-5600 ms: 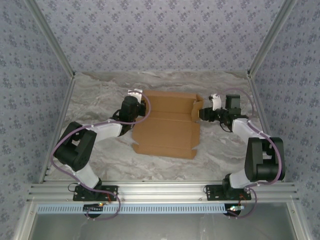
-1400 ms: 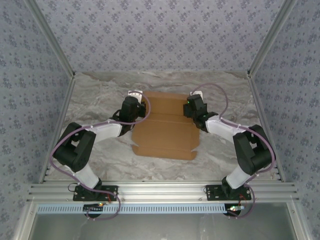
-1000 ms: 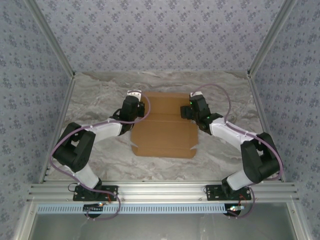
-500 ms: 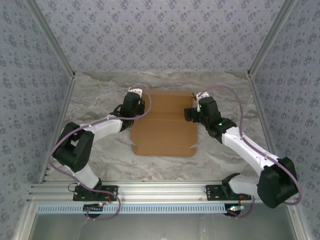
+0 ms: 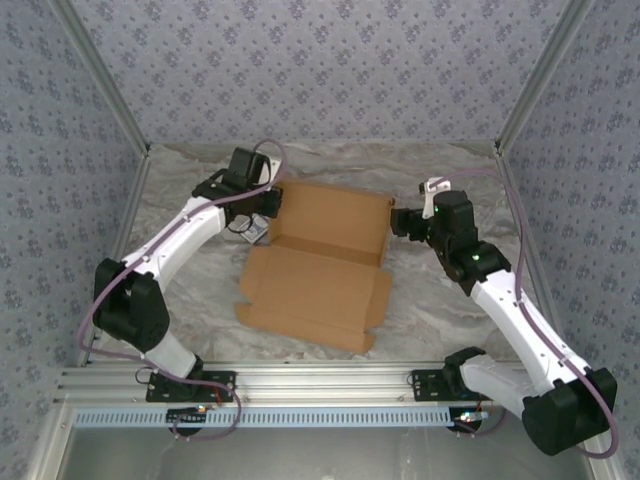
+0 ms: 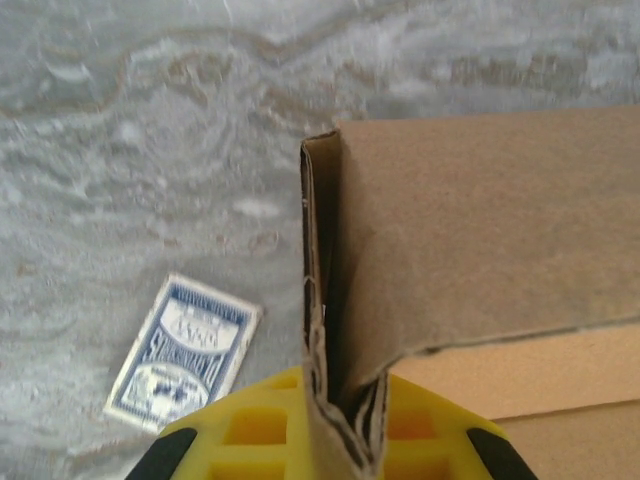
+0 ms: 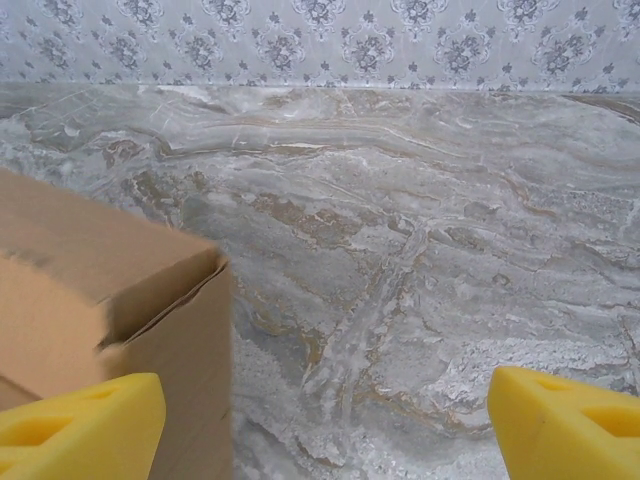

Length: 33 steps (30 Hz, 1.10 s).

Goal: Fold the paper box

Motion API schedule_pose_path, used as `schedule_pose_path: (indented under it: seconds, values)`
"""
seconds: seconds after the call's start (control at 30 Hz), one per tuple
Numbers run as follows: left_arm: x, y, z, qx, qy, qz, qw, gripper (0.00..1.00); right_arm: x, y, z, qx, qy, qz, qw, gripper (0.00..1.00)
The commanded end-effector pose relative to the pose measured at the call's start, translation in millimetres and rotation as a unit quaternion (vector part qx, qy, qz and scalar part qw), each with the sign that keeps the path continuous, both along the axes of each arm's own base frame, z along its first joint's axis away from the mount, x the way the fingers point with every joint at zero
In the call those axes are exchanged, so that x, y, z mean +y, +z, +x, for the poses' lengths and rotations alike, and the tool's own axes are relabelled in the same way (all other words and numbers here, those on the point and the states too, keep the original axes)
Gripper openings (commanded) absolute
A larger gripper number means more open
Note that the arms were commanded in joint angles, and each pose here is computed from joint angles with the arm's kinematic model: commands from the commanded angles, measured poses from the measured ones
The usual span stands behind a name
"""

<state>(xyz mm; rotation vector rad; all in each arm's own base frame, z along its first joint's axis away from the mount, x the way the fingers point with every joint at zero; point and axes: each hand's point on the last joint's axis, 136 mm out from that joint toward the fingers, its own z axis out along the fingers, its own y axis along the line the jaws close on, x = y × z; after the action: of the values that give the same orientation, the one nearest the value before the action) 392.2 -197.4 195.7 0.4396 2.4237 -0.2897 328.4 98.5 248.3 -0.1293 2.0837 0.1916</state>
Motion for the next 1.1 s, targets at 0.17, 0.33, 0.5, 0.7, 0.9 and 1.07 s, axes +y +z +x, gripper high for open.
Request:
schedule_pose_path:
  seconds: [0.17,0.33,0.5,0.7,0.9,1.07]
  values:
    - [-4,-43,-30,0.163,-0.076,0.028,0.983,0.00,-1,1,-10,0.015,0.014,0.016,1.000,0.86]
    - [-1,-68,-29,0.221,-0.090,0.075,0.968,0.02,-2,-9,-11,0.025,0.014,0.019,0.999,0.86]
    - [-2,-85,-23,0.255,-0.095,0.121,0.955,0.06,-1,-20,-10,0.036,0.012,0.023,0.999,0.86]
    - [-13,-103,-11,0.278,-0.102,0.150,0.943,0.17,-2,-27,-11,0.045,0.011,0.022,0.999,0.86]
    - [-33,-103,6,0.270,-0.110,0.124,0.948,0.32,0,-33,-12,0.054,0.014,0.024,0.998,0.86]
    - [-37,-110,11,0.274,-0.117,0.123,0.947,0.39,4,-39,-11,0.062,0.018,0.036,0.997,0.86]
